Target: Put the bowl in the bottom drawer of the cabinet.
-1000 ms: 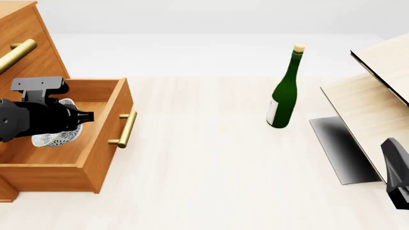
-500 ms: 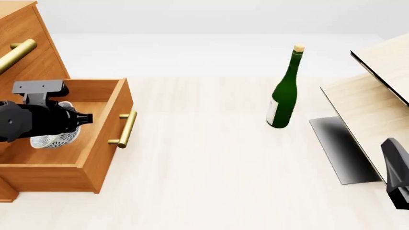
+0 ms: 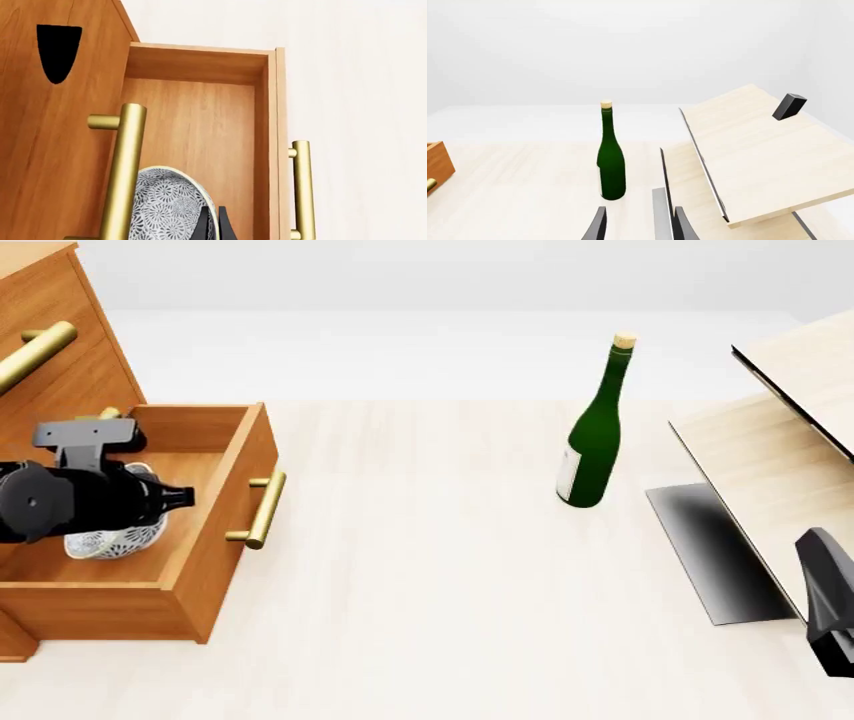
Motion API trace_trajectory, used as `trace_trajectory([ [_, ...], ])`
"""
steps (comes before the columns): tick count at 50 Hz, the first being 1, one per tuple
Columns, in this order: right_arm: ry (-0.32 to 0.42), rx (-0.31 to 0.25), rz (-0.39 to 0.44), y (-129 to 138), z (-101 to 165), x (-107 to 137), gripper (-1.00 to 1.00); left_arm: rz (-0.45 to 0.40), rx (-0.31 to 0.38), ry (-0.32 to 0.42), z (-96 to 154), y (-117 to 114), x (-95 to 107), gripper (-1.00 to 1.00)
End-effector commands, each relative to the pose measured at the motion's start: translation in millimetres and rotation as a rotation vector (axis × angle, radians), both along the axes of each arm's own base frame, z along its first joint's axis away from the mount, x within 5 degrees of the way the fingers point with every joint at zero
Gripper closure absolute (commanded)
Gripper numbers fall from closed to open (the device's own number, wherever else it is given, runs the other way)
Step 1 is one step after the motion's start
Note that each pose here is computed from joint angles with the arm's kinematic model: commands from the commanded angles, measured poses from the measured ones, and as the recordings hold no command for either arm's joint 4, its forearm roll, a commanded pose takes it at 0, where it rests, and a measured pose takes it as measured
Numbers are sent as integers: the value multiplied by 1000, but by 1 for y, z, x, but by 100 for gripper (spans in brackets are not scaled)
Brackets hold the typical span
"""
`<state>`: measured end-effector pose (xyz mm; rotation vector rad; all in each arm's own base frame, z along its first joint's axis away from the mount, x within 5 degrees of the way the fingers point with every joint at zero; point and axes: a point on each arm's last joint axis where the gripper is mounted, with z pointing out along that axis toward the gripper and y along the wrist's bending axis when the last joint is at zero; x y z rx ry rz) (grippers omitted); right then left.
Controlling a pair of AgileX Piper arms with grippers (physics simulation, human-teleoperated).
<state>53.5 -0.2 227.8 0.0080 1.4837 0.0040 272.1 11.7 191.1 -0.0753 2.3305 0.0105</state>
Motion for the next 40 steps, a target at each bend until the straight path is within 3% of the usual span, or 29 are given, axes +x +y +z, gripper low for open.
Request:
trace_trajectory([
  [1,0,0,0,0,0,0,-100,-18,18,2,-3,0,3,100],
  [17,0,0,0,0,0,0,-100,-16,9,-10,2,-2,3,100],
  [18,0,0,0,0,0,0,-100,-16,9,-9,2,-2,3,-100],
  [40,0,0,0,0,0,0,-100,32,10,-44,10,10,-2,-100],
])
